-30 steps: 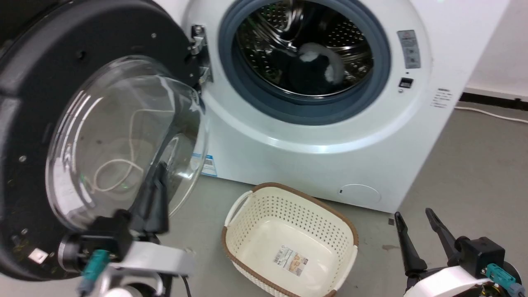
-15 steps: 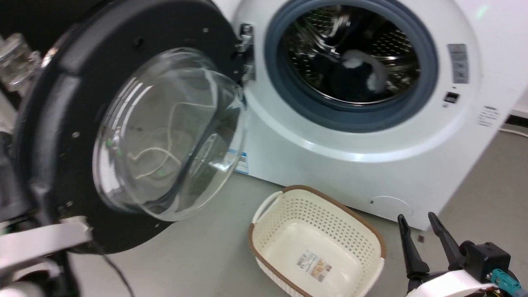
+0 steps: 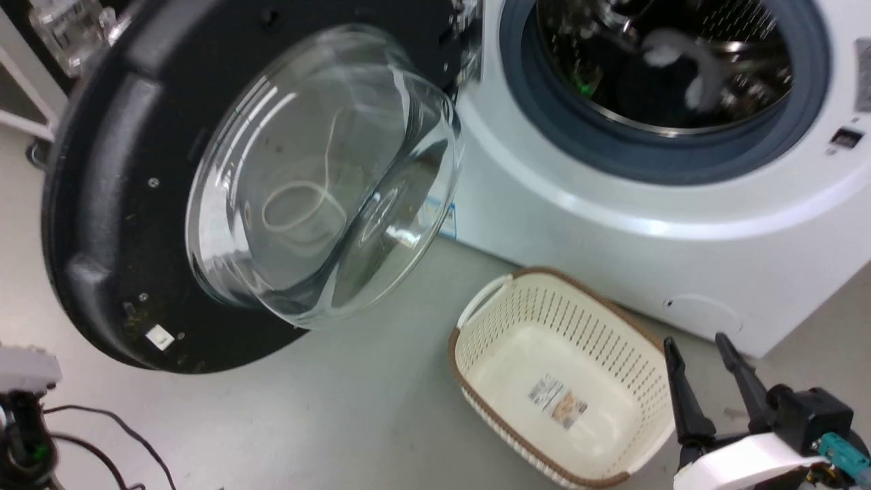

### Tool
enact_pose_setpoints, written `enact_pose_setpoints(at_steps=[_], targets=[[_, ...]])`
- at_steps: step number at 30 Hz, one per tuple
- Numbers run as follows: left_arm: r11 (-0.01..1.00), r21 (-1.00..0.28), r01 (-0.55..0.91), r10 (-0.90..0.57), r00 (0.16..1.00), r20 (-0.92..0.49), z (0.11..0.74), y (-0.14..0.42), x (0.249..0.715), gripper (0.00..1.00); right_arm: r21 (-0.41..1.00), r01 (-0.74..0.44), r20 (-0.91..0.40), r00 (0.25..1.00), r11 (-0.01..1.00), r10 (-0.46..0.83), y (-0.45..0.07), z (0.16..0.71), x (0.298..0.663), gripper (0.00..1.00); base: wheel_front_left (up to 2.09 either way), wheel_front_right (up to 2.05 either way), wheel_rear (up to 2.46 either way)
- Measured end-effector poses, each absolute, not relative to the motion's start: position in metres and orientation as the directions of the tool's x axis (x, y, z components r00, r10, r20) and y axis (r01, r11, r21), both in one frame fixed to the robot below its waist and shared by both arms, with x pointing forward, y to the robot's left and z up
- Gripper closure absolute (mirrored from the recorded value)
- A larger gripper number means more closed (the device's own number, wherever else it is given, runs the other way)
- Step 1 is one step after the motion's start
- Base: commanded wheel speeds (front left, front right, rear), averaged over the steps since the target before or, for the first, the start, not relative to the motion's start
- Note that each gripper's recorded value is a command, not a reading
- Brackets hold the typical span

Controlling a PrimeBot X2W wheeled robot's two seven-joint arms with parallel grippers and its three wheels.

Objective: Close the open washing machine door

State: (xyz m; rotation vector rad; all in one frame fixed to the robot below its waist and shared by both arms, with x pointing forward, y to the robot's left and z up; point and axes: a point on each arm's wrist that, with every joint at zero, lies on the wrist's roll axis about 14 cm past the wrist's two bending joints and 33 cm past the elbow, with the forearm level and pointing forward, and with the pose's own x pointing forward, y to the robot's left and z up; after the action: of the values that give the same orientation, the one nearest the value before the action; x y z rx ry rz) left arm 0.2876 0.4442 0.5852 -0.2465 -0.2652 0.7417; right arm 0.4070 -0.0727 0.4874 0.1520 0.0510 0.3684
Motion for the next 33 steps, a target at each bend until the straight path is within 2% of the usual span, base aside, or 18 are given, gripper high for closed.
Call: enact_pose_setpoints(at_steps=[1,2,5,13,19,29,33], targets=[[0.706,-0.314,-0.634,0.686,0.723,0.084,0.572,0.450,0.296,1.00,0.159,-0.358,-0.029,0.930,0.920,0.367,-0.071,0.484,0.413,0.00,0.00,0.00,0.00],[0.706,-0.314,-0.634,0.686,0.723,0.084,0.572,0.450,0.296,1.00,0.159,-0.358,-0.029,0.930,0.920,0.367,-0.071,0.484,0.413,0.00,0.00,0.00,0.00],[0.752,-0.322,-0.575,0.564,0.814,-0.136,0.537,0.442,0.335,1.00,0.182,-0.368,-0.072,0.920,0.912,0.385,-0.063,0.467,0.421,0.00,0.00,0.00,0.00],[0.746,-0.427,-0.511,0.402,0.857,-0.324,0.516,0.424,0.341,1.00,0.200,-0.389,-0.055,0.912,0.899,0.406,-0.054,0.470,0.425,0.00,0.00,0.00,0.00],[0.788,-0.512,-0.342,0.198,0.928,-0.315,0.531,0.372,0.350,1.00,0.231,-0.396,-0.024,0.911,0.889,0.412,-0.048,0.476,0.426,0.00,0.00,0.00,0.00],[0.823,-0.559,-0.103,-0.111,0.935,-0.336,0.535,0.283,0.338,1.00,0.281,-0.412,0.029,0.907,0.867,0.421,-0.038,0.486,0.423,0.00,0.00,0.00,0.00],[0.803,-0.595,0.031,-0.263,0.915,-0.307,0.540,0.240,0.309,1.00,0.298,-0.388,0.039,0.918,0.872,0.395,-0.045,0.488,0.422,0.00,0.00,0.00,0.00]])
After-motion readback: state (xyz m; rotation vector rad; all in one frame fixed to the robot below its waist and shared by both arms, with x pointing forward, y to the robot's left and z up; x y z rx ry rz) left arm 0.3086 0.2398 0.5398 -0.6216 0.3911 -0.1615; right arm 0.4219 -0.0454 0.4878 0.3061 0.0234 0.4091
